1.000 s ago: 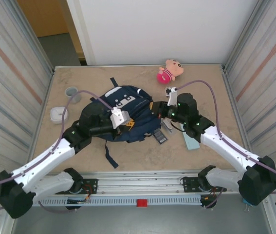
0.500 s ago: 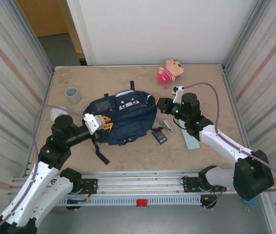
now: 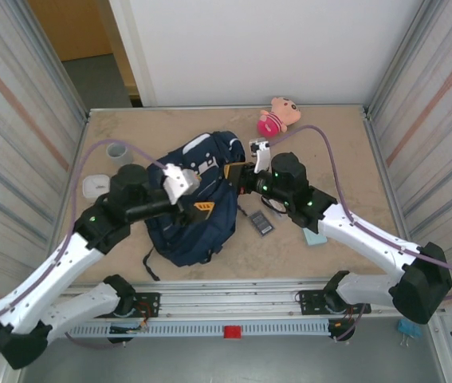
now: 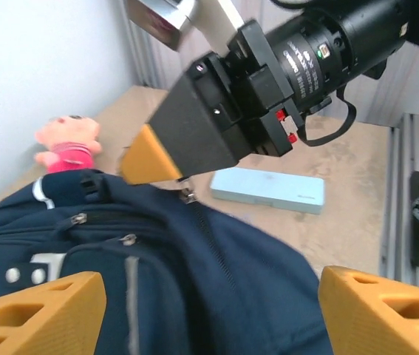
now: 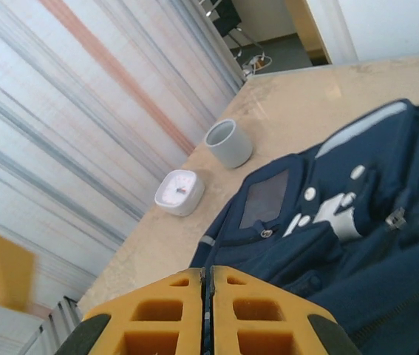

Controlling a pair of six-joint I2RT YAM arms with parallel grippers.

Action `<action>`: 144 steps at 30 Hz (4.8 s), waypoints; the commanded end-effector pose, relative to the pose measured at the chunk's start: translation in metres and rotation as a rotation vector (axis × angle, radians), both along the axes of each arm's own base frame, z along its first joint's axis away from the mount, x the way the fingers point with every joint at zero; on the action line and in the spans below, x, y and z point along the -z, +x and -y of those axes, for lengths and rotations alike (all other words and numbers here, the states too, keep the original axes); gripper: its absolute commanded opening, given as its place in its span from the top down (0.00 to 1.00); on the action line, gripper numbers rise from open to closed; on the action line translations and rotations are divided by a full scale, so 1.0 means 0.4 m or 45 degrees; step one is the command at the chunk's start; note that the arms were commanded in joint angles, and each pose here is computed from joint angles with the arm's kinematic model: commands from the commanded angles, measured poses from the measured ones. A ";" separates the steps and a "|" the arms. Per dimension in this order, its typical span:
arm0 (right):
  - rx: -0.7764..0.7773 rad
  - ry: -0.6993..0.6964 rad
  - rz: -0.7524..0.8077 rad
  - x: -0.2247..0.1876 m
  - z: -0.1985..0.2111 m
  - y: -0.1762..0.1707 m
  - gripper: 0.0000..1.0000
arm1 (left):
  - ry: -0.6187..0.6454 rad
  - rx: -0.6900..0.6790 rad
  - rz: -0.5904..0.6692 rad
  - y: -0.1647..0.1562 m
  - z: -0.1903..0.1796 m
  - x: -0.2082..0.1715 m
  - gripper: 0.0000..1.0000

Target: Pack books, pencil case, and school supplies into a backpack

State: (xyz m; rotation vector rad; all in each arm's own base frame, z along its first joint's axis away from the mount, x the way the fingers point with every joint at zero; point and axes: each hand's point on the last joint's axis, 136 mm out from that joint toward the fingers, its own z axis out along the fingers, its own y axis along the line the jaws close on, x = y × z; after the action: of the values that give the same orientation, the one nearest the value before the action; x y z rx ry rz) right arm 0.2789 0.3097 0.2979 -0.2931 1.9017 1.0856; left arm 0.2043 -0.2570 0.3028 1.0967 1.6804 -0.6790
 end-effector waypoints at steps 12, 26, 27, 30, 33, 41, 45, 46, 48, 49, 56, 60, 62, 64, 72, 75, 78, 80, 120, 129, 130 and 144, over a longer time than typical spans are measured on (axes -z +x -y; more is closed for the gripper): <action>0.107 0.079 0.098 -0.086 0.033 0.027 1.00 | 0.122 -0.084 -0.059 0.034 -0.003 0.106 1.00; 0.449 0.091 -0.135 0.170 0.192 0.251 1.00 | 0.053 -0.063 0.205 -0.036 -0.116 -0.019 1.00; 0.432 0.104 -0.127 0.162 0.186 0.252 0.96 | 0.073 -0.077 0.199 -0.032 -0.123 -0.012 1.00; 0.394 0.091 -0.094 0.132 0.178 0.244 0.69 | 0.119 -0.094 0.174 -0.023 -0.130 0.012 1.00; 0.384 0.049 -0.074 0.100 0.191 0.226 0.54 | 0.092 -0.159 0.154 0.001 -0.131 0.006 0.50; 0.287 -0.064 -0.150 0.089 0.206 0.155 0.43 | 0.107 -0.576 -0.007 0.108 -0.213 0.041 0.20; 0.212 -0.119 -0.305 0.137 0.167 0.087 0.35 | 0.110 -0.926 -0.329 0.162 -0.312 0.159 0.18; 0.197 -0.141 -0.354 0.152 0.154 0.068 0.35 | 0.093 -0.997 -0.415 0.170 -0.334 0.188 0.18; 0.149 -0.186 -0.490 0.197 0.116 0.020 0.35 | 0.059 -1.164 -0.606 0.182 -0.386 0.264 0.16; 0.118 -0.192 -0.552 0.215 0.094 -0.001 0.35 | 0.044 -1.229 -0.677 0.182 -0.405 0.295 0.15; -0.171 -0.219 -0.891 0.371 -0.108 -0.123 0.38 | -0.081 -1.477 -0.983 0.151 -0.466 0.502 0.16; -0.206 -0.256 -0.941 0.456 -0.163 -0.100 0.38 | -0.171 -1.506 -1.114 0.119 -0.451 0.579 0.17; -0.209 -0.298 -0.919 0.492 -0.171 -0.070 0.38 | -0.246 -1.509 -1.145 0.112 -0.442 0.598 0.17; -0.177 -0.325 -0.942 0.534 -0.159 -0.028 0.39 | -0.314 -1.496 -1.174 0.105 -0.425 0.611 0.18; 0.009 -0.278 -0.996 0.604 -0.014 0.144 0.40 | -0.335 -1.418 -1.104 0.100 -0.334 0.608 0.18; 0.032 -0.260 -0.976 0.596 0.036 0.179 0.40 | -0.302 -1.384 -1.059 0.110 -0.294 0.601 0.18; 0.017 -0.231 -0.915 0.545 0.069 0.191 0.39 | -0.273 -1.322 -1.019 0.122 -0.243 0.580 0.17; 0.018 -0.224 -0.868 0.491 0.091 0.187 0.39 | -0.243 -1.296 -0.966 0.129 -0.223 0.550 0.16; 0.250 -0.239 -0.685 0.295 0.236 -0.004 0.35 | 0.201 -0.873 -0.306 0.146 -0.259 0.292 0.12; 0.321 -0.279 -0.411 0.230 0.311 -0.013 0.33 | 0.479 -0.177 -0.213 0.133 -0.081 0.331 0.12; 0.325 -0.279 -0.415 0.237 0.311 -0.012 0.33 | 0.508 -0.155 -0.225 0.140 -0.068 0.343 0.12; 0.336 -0.241 -0.429 0.271 0.324 -0.029 0.33 | 0.684 -0.081 -0.212 0.173 0.074 0.473 0.08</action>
State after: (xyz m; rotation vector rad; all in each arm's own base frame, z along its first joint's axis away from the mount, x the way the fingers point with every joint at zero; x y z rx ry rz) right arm 0.2670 0.1825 0.1849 0.0521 2.3101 0.8111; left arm 0.2605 -0.2768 0.1002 1.4076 2.1638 -0.3010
